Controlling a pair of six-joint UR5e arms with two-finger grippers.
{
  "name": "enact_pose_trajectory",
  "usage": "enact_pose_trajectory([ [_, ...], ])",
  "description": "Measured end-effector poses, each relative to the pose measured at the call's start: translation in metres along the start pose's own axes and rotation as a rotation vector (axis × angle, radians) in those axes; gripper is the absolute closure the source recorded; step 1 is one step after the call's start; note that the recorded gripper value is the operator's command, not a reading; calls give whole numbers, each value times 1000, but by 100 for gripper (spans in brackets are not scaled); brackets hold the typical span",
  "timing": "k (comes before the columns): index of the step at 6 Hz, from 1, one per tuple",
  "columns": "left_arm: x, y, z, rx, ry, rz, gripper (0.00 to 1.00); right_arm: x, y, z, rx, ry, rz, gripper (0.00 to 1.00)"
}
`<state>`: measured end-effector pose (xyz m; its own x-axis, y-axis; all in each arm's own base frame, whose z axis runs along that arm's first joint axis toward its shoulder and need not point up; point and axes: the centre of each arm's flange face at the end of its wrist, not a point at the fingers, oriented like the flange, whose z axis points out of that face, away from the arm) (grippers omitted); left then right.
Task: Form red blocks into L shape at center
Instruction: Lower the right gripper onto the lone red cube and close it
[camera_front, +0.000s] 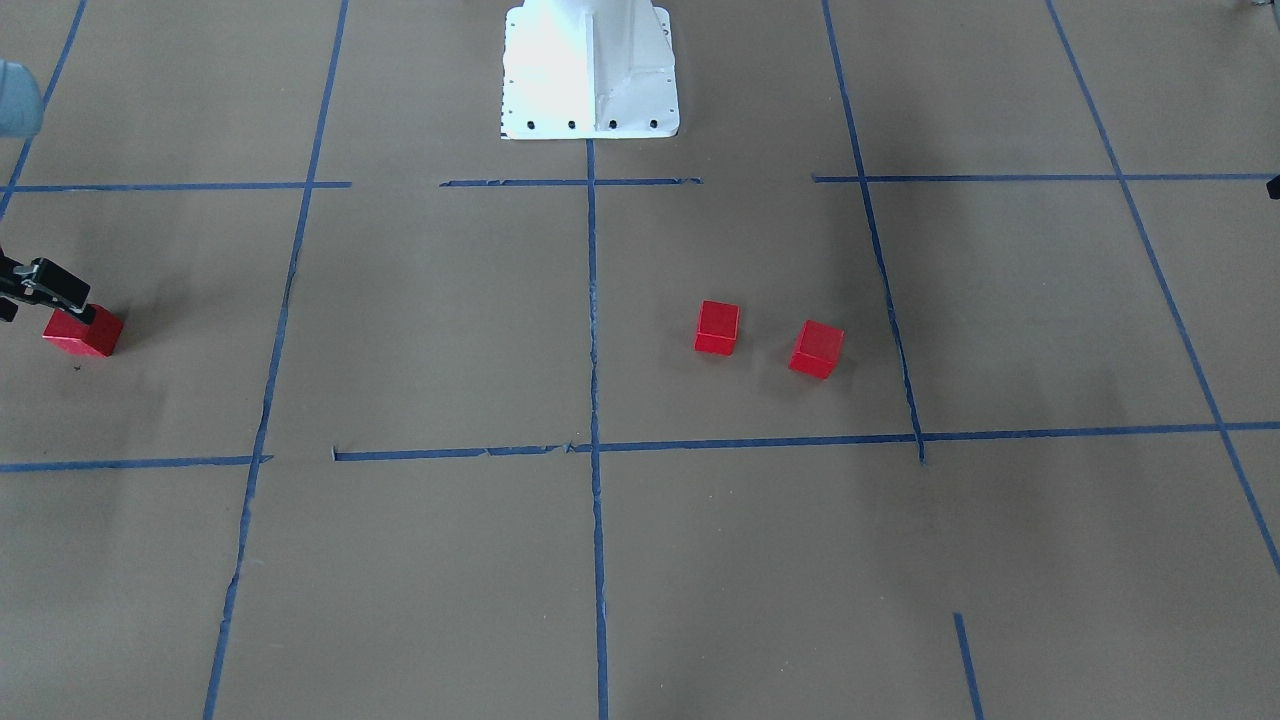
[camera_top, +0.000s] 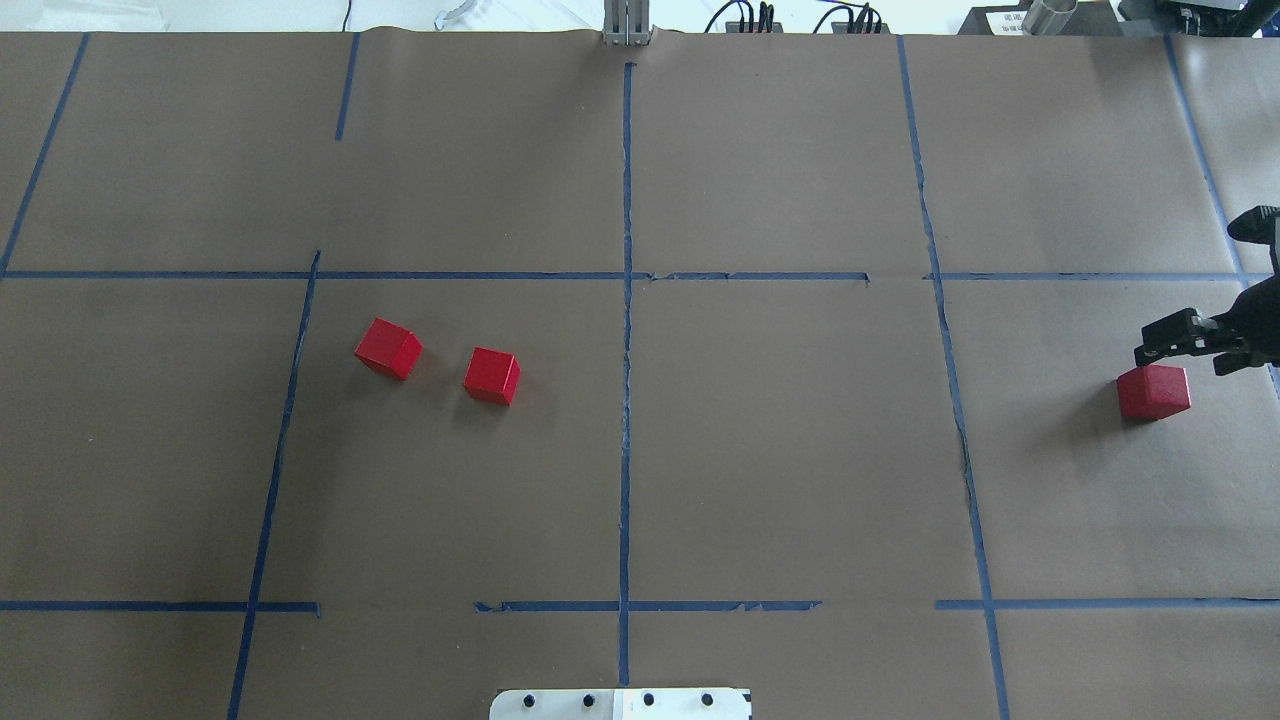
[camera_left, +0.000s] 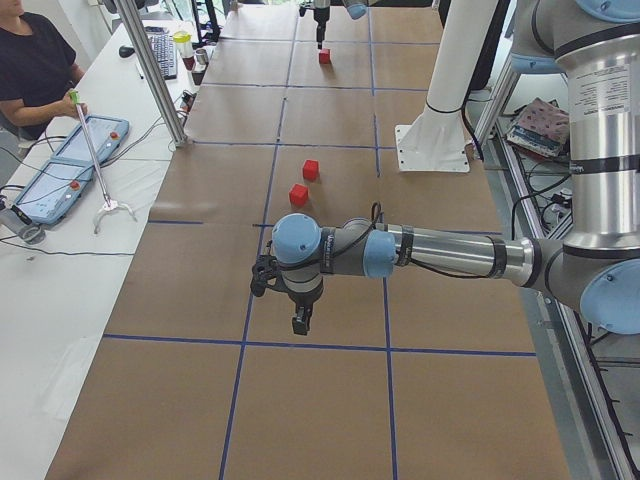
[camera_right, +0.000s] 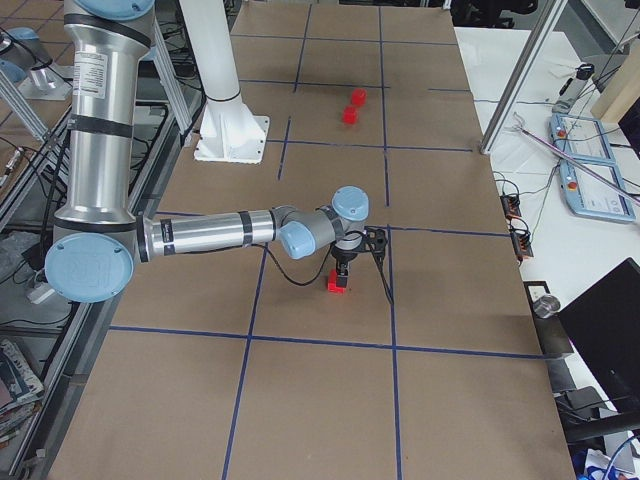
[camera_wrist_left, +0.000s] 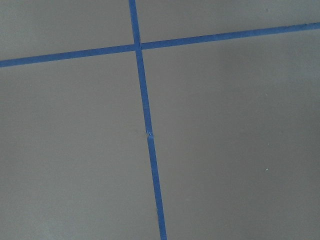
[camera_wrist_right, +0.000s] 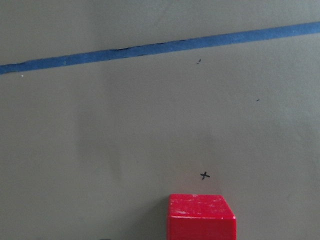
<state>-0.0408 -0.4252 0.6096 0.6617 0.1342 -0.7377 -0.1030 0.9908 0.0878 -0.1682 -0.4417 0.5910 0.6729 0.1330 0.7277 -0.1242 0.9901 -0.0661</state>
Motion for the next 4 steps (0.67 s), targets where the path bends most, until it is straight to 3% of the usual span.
enact_pose_trajectory([
  [4,0,0,0,0,0,1,0,21,12,24,-11,26,46,1],
])
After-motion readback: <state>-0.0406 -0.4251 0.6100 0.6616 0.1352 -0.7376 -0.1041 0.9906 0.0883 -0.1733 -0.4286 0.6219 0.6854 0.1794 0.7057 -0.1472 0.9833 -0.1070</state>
